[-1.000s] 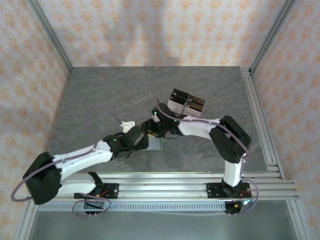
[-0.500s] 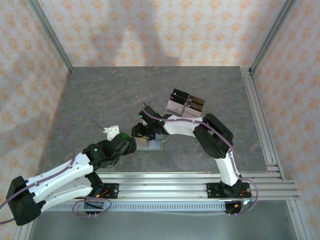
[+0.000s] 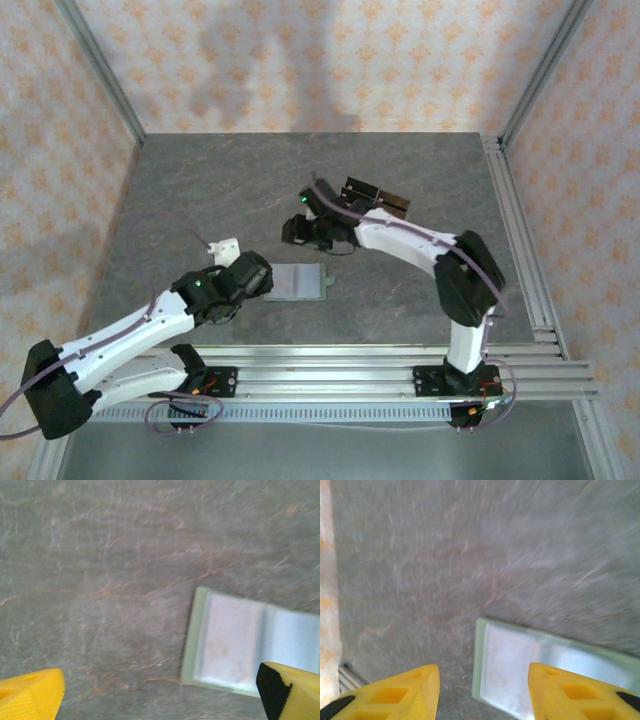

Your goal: Put the credit cards into the card holder

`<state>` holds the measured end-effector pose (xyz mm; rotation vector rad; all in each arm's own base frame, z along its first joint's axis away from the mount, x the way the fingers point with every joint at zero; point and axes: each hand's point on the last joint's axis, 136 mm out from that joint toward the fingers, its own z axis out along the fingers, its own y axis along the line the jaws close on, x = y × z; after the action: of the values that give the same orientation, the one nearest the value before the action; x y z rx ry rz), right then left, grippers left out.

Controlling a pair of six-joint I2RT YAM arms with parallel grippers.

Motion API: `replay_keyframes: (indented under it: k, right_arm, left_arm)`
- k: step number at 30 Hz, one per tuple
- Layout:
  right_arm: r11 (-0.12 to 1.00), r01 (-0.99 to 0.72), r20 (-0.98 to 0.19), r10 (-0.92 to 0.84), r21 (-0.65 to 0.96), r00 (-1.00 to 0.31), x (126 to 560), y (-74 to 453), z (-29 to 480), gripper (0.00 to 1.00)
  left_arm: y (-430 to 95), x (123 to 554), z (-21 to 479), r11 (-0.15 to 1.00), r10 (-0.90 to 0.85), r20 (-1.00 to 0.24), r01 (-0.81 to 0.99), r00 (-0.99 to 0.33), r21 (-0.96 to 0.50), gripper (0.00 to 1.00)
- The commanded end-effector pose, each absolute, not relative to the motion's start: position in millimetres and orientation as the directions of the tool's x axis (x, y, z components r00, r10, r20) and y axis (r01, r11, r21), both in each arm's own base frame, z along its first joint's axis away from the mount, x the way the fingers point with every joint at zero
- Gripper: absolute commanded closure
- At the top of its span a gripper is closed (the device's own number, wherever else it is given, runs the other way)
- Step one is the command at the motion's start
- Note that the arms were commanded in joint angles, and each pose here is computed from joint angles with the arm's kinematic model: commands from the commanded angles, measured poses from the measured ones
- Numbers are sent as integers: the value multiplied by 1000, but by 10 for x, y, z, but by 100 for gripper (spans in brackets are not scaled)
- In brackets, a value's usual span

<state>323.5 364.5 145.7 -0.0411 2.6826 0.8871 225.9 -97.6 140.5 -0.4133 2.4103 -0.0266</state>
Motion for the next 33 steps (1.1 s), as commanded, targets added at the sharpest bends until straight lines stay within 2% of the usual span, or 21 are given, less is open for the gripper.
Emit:
replay_keyframes:
  k: [1,7,12,16,25,33]
  right_arm:
    - [907,-119,-372,44,405,-927,3342,3039,1465,49]
    - [983,-168,-409,-126,70,-904,3564,2297,1455,49]
    - [959,-210,-363,-268,-192,-893,3706,1924,1430,49]
    - [916,-218,-303,-325,-338,-896,3799,1717,1311,49]
    - [858,-258,-204,-378,-445,-903,3894,1568,1032,50]
    - [864,-270,-173,-370,-424,-913,3872,1556,831,49]
  left_arm:
    - [-1007,2381,1727,949,-294,-639,-295,-711,-109,0]
    - [-1125,2611,2240,917,-371,-609,-381,-701,-121,0]
    - [-1226,2733,2588,883,-443,-584,-443,-680,-154,0]
    - [-1375,2781,2775,849,-521,-536,-465,-664,-251,0]
    - [-1653,2860,3224,762,-641,-451,-447,-620,-468,0]
    - [-1848,2957,3437,743,-648,-424,-402,-632,-535,0]
